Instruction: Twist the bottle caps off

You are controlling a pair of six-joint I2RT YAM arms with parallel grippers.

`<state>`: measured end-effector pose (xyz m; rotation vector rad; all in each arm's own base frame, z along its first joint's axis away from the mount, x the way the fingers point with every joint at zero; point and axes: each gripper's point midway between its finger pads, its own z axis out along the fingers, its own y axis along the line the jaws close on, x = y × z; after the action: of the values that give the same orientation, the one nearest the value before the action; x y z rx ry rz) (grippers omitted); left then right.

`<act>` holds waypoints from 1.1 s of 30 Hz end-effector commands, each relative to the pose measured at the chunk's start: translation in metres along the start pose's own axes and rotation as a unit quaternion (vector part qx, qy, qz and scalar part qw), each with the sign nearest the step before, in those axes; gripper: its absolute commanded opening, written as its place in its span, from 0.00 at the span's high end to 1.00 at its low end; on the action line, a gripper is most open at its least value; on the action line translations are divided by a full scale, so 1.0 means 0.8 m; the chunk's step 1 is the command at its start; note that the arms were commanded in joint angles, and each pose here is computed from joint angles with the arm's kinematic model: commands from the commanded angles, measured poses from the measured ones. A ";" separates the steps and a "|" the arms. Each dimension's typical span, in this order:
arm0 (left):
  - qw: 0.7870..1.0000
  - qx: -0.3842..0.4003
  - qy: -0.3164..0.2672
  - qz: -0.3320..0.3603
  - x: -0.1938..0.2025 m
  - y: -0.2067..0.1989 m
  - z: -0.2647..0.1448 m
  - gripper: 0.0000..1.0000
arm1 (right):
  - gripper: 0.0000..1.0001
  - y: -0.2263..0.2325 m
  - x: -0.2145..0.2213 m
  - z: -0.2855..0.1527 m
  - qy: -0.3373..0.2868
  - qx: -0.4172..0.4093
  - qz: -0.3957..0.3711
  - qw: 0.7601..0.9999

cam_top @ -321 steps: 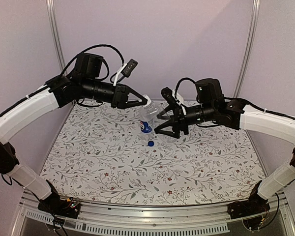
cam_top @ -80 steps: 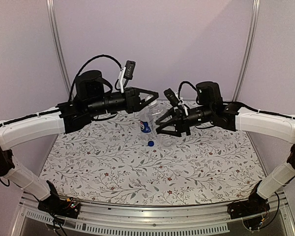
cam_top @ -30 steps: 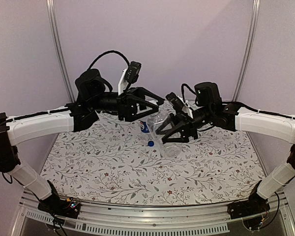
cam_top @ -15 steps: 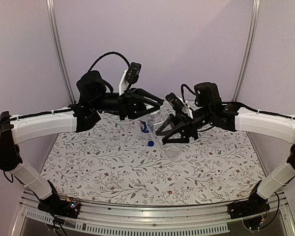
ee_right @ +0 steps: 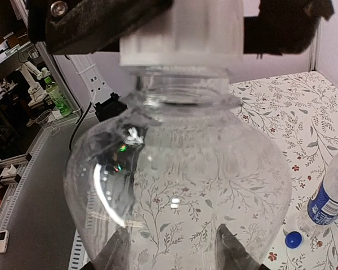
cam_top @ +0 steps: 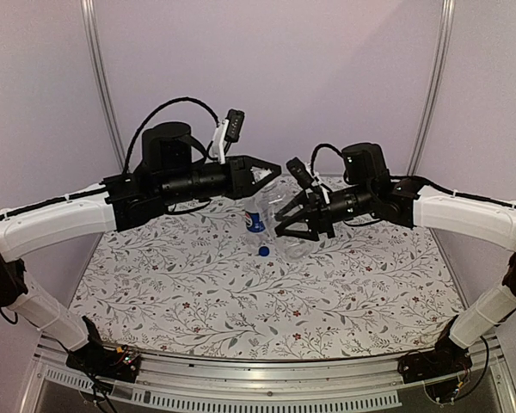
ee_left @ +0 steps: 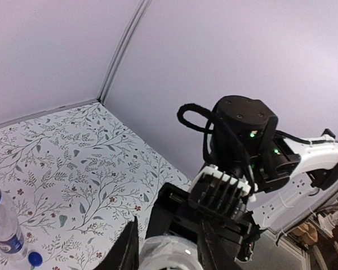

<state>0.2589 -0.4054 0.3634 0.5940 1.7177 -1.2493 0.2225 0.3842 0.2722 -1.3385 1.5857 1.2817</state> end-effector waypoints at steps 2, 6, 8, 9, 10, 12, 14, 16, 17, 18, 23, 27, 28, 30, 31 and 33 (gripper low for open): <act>0.994 -0.107 -0.007 -0.012 -0.003 0.014 -0.008 0.76 | 0.53 -0.025 -0.013 -0.009 0.004 0.081 -0.007 0.997; 0.998 -0.062 -0.023 0.016 -0.012 -0.005 -0.006 0.59 | 0.53 -0.017 -0.013 -0.010 0.002 0.070 -0.013 0.997; 0.998 -0.045 -0.027 0.036 -0.016 -0.013 -0.008 0.47 | 0.53 -0.013 -0.010 -0.010 0.001 0.060 -0.015 0.998; 0.998 -0.041 -0.027 0.043 -0.017 -0.015 -0.009 0.41 | 0.53 -0.009 -0.010 -0.011 0.001 0.055 -0.016 0.998; 0.998 -0.035 -0.027 0.049 -0.019 -0.017 -0.011 0.34 | 0.53 -0.007 -0.010 -0.011 0.000 0.051 -0.017 0.999; 0.998 -0.019 -0.026 0.060 -0.021 -0.021 -0.015 0.27 | 0.53 -0.002 -0.010 -0.011 -0.001 0.042 -0.018 0.999; 0.997 -0.004 -0.027 0.069 -0.024 -0.023 -0.022 0.22 | 0.53 0.003 -0.011 -0.011 -0.003 0.032 -0.020 0.999; 0.996 0.016 -0.028 0.079 -0.026 -0.026 -0.030 0.18 | 0.53 0.008 -0.013 -0.012 -0.005 0.022 -0.023 0.999; 0.996 0.029 -0.027 0.085 -0.026 -0.028 -0.034 0.16 | 0.53 0.010 -0.013 -0.012 -0.006 0.018 -0.024 1.000; 0.995 0.042 -0.028 0.091 -0.028 -0.030 -0.038 0.14 | 0.53 0.012 -0.013 -0.012 -0.006 0.012 -0.025 1.000; 0.985 0.117 -0.026 0.120 -0.029 -0.045 -0.058 0.08 | 0.53 0.031 -0.015 -0.012 -0.012 -0.033 -0.031 0.999; 0.976 0.169 -0.020 0.137 -0.026 -0.057 -0.064 0.08 | 0.53 0.052 -0.017 -0.013 -0.017 -0.087 -0.036 0.995; 0.973 0.183 -0.016 0.139 -0.023 -0.060 -0.064 0.08 | 0.53 0.057 -0.017 -0.013 -0.018 -0.100 -0.036 0.994; 0.967 0.211 -0.010 0.142 -0.018 -0.068 -0.063 0.09 | 0.53 0.064 -0.017 -0.014 -0.020 -0.118 -0.037 0.992; 0.963 0.227 -0.008 0.144 -0.016 -0.072 -0.063 0.09 | 0.53 0.067 -0.018 -0.015 -0.020 -0.127 -0.037 0.991; 0.957 0.252 -0.002 0.143 -0.012 -0.078 -0.060 0.10 | 0.53 0.073 -0.019 -0.016 -0.022 -0.144 -0.036 0.989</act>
<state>0.2134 -0.3777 0.4055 0.9605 1.3635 -1.3739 0.1891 0.3793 0.2868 -1.4522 1.4653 1.4282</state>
